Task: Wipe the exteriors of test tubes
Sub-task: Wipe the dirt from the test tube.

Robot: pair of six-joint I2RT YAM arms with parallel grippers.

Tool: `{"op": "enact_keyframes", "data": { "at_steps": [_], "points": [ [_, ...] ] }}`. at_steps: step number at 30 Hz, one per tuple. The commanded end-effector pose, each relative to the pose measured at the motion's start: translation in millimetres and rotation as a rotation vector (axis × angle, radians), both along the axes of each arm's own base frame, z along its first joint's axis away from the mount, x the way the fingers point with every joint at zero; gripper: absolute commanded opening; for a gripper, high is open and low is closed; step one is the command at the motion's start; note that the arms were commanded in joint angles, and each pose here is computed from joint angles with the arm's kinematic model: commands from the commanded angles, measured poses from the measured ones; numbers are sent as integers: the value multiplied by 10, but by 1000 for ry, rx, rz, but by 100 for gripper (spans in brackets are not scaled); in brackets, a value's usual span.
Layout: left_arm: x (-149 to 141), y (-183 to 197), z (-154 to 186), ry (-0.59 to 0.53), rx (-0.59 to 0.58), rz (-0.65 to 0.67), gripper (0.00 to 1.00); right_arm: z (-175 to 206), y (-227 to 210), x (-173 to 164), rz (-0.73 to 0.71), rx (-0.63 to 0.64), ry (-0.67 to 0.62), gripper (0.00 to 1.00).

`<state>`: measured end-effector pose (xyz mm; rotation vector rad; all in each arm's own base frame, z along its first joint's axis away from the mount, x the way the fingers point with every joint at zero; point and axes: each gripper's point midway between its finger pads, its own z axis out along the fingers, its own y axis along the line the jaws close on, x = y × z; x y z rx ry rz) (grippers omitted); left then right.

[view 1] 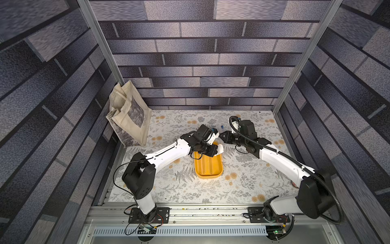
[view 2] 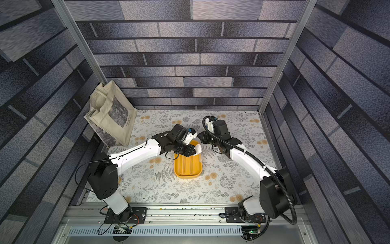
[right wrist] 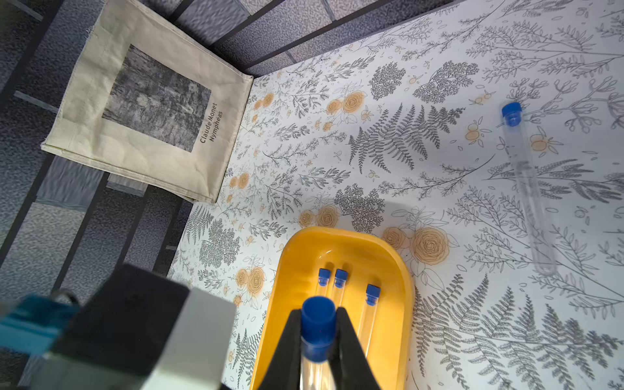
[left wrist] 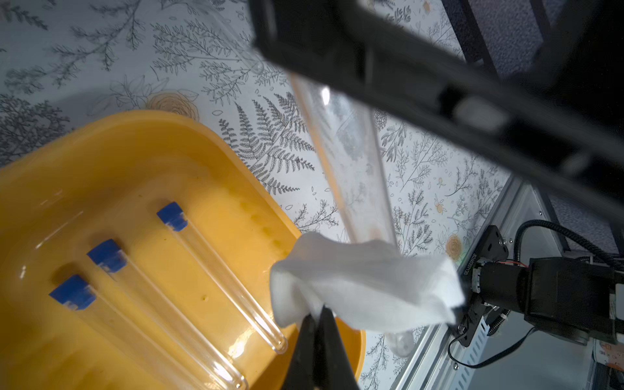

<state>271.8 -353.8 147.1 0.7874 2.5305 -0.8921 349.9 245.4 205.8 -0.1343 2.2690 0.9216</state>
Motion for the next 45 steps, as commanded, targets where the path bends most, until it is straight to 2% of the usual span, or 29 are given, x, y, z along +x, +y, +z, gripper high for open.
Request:
{"op": "enact_keyframes", "data": {
  "at_steps": [1, 6, 11, 18, 24, 32, 45],
  "points": [
    [-208, 61, 46, -4, -7, -26, 3, 32, 7, -55, 12, -4, -1, 14],
    [-377, 142, -36, 20, -14, -16, 3, 25, 30, -52, 12, 7, 8, 14],
    [-375, 141, 4, 22, -17, -11, 4, 30, 40, -61, 11, 15, 17, 14],
    [-200, 51, 170, -5, -15, -19, 3, 91, 52, -117, 14, 19, 16, 14],
    [70, 76, 259, -15, -8, 17, 4, 96, 32, -128, 12, 11, 15, 14],
    [294, 77, 212, -19, 8, 35, 3, 86, 109, -89, 42, 12, 17, 14],
    [-71, 9, -1, 23, 11, -1, 3, 57, 130, -140, 63, 25, 35, 14]
  ]
}}
